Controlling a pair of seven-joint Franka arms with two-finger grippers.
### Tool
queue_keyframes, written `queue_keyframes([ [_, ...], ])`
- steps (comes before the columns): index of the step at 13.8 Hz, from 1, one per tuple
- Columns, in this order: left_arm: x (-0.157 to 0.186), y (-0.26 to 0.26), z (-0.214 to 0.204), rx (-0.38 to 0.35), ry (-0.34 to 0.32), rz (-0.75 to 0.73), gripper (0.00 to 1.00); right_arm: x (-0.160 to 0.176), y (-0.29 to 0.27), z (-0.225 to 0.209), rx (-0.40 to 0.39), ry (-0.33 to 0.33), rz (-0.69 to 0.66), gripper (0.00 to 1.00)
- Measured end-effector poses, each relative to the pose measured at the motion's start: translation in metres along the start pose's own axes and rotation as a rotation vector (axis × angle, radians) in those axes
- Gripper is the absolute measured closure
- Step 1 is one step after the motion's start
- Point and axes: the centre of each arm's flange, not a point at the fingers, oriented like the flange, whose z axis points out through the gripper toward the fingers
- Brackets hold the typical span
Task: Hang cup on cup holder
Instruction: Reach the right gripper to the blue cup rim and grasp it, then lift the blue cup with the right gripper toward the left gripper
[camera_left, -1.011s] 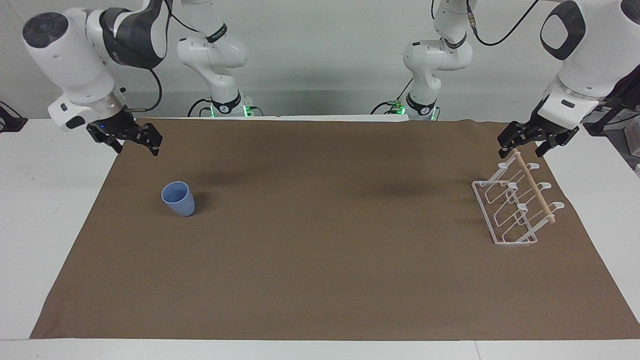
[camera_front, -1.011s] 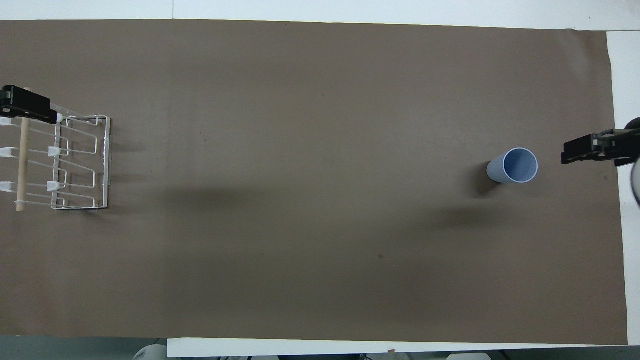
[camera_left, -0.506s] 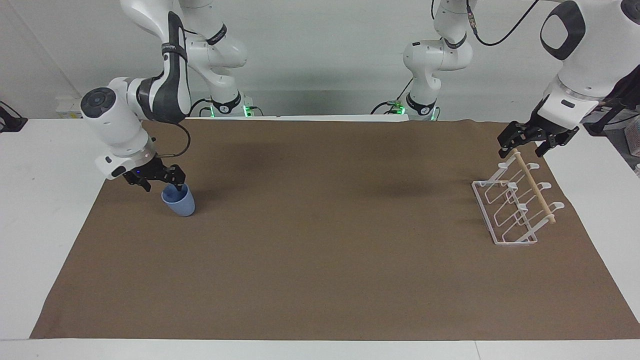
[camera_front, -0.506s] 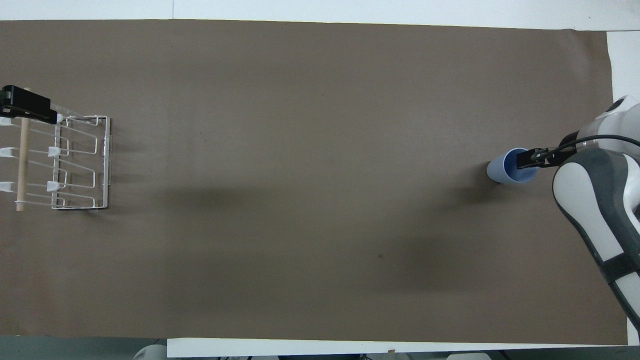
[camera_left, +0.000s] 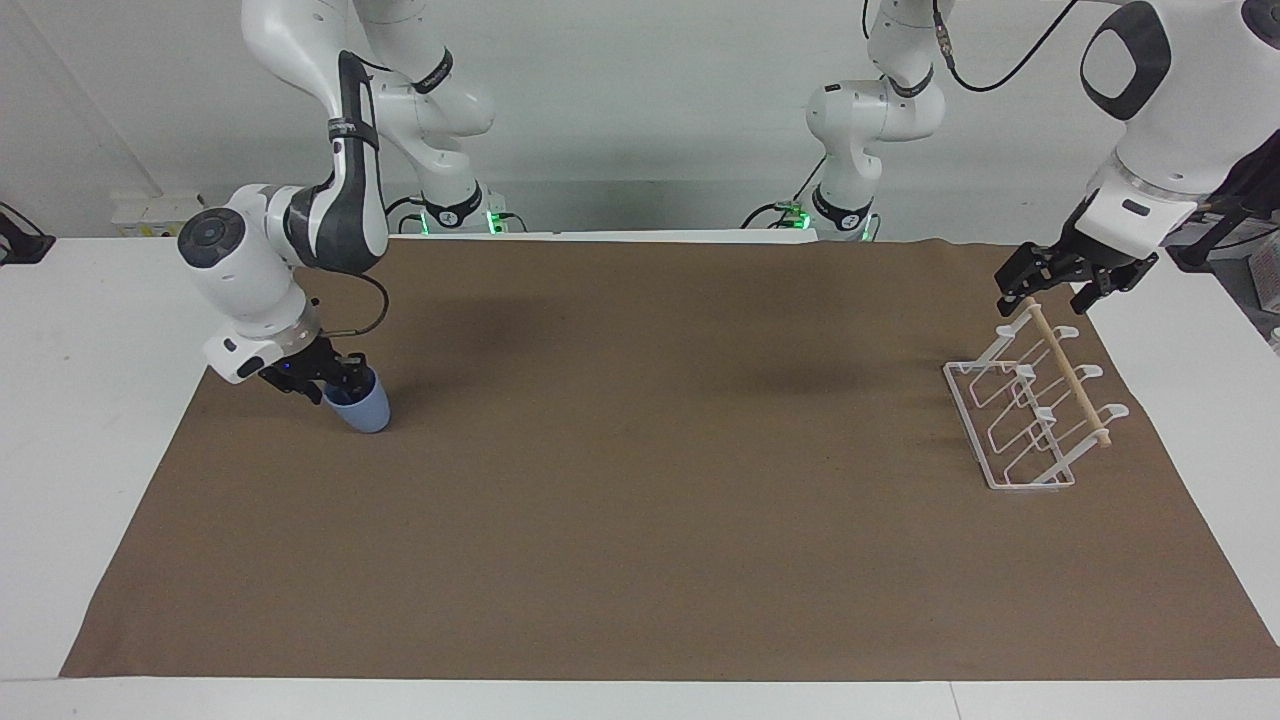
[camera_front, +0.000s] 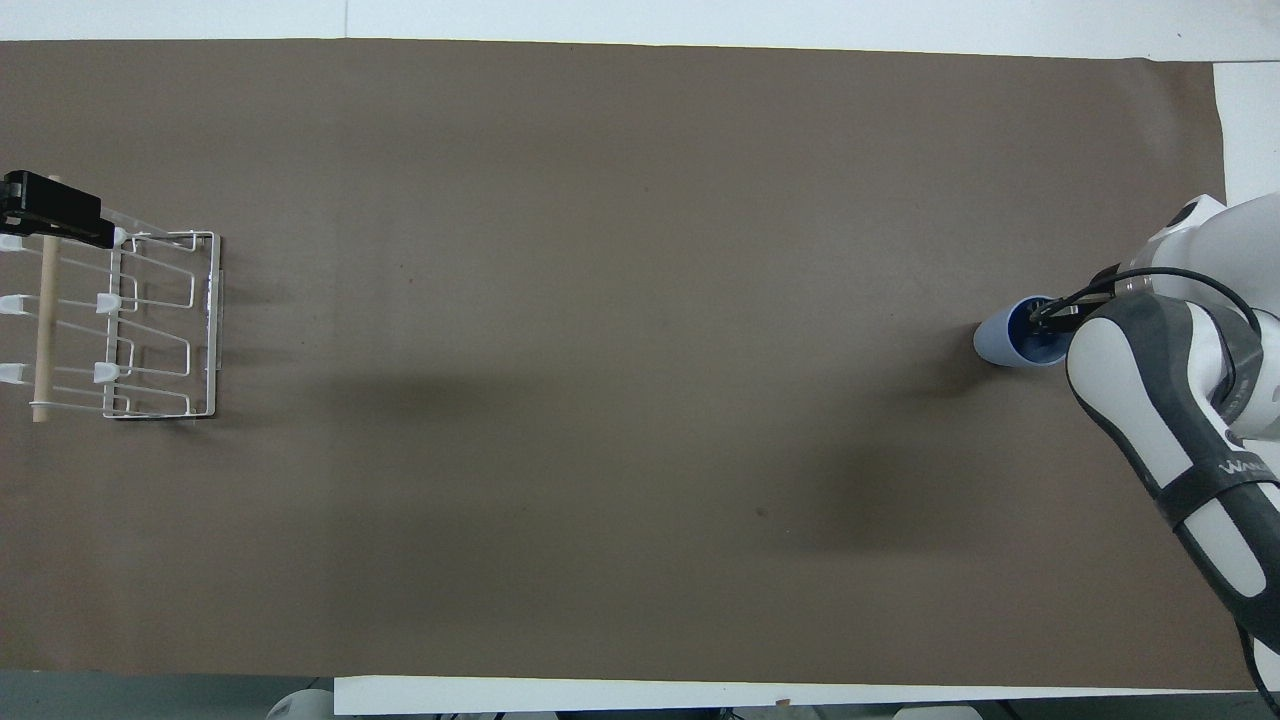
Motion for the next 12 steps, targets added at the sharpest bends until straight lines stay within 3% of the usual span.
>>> queue_keyframes([
  [3, 0.000, 0.000, 0.000, 0.000, 0.000, 0.000, 0.00, 0.000, -0.001, 0.001, 0.001, -0.002, -0.005, 0.91],
  [4, 0.000, 0.000, 0.000, 0.000, 0.000, 0.000, 0.00, 0.000, -0.001, 0.001, 0.001, -0.002, -0.006, 0.95],
  [8, 0.000, 0.000, 0.000, 0.000, 0.000, -0.001, 0.00, 0.005, -0.006, -0.018, 0.037, -0.027, 0.005, 0.95],
  [12, 0.000, 0.000, 0.000, 0.000, 0.000, -0.001, 0.00, 0.034, -0.067, -0.091, 0.319, 0.015, 0.032, 0.95],
])
